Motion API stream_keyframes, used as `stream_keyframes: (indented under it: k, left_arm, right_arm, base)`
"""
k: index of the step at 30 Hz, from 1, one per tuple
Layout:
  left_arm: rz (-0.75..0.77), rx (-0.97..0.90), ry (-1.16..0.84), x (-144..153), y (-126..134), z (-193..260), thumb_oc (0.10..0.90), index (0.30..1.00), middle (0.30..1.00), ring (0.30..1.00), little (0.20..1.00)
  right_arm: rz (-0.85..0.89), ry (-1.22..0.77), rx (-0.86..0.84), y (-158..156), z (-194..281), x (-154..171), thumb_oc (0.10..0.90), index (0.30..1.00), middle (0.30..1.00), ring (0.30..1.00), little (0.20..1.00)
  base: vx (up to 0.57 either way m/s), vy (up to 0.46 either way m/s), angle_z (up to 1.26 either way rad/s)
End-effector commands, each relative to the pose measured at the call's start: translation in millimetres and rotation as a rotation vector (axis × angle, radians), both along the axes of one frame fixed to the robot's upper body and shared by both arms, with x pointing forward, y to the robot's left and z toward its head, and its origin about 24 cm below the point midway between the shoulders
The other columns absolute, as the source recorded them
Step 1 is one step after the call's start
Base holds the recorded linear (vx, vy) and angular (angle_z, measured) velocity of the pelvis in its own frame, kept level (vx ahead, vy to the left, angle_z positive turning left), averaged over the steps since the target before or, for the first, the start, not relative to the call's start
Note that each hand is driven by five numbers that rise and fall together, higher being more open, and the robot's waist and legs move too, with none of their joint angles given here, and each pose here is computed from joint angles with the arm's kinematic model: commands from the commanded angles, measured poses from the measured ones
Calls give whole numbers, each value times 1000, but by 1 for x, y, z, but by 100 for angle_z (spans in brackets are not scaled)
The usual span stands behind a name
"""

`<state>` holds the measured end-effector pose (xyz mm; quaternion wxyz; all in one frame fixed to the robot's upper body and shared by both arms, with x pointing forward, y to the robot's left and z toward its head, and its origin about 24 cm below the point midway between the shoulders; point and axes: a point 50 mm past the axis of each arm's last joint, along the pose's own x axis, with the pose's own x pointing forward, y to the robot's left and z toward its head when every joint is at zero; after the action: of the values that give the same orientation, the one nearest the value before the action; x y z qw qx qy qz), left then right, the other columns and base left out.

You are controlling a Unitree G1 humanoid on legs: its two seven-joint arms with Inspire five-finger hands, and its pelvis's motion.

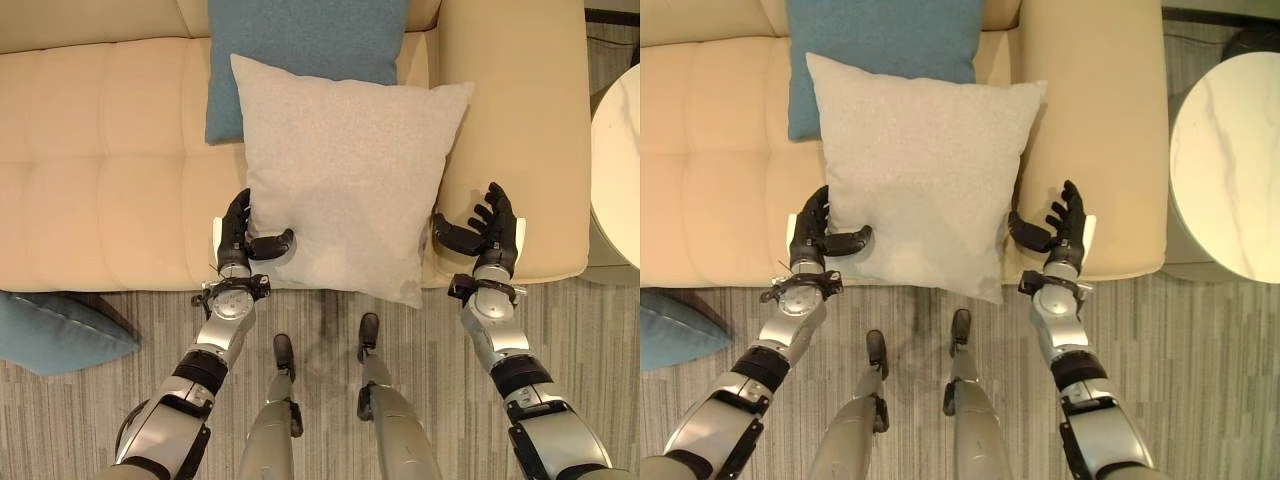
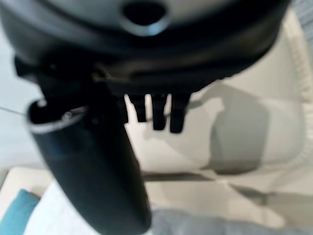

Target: Pick up all the scattered cushions and arrange them neatly on the sofa.

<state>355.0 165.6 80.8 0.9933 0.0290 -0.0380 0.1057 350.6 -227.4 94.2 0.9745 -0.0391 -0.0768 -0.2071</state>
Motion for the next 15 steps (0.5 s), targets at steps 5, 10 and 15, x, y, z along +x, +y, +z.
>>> stream_keyframes:
  k: [5, 10, 15]
  left_arm:
    - [-183, 23, -202, 11, -48, 49, 800, 900, 900, 900, 900]
    - [-187, 15, -209, 11, -52, 51, 800, 900, 900, 900, 900]
    - [-190, -13, -253, 13, -58, 66, 800, 900, 900, 900, 900]
  right_arm:
    - [424, -88, -18, 109, 29, 18, 800, 900, 900, 900, 900]
    - [421, -57, -6, 114, 22, 17, 800, 900, 900, 900, 900]
    - [390, -31, 61, 118, 18, 20, 800, 900, 900, 900, 900]
  base:
    - [0, 0, 0]
    - [-4, 9, 3]
    - [-50, 12, 12]
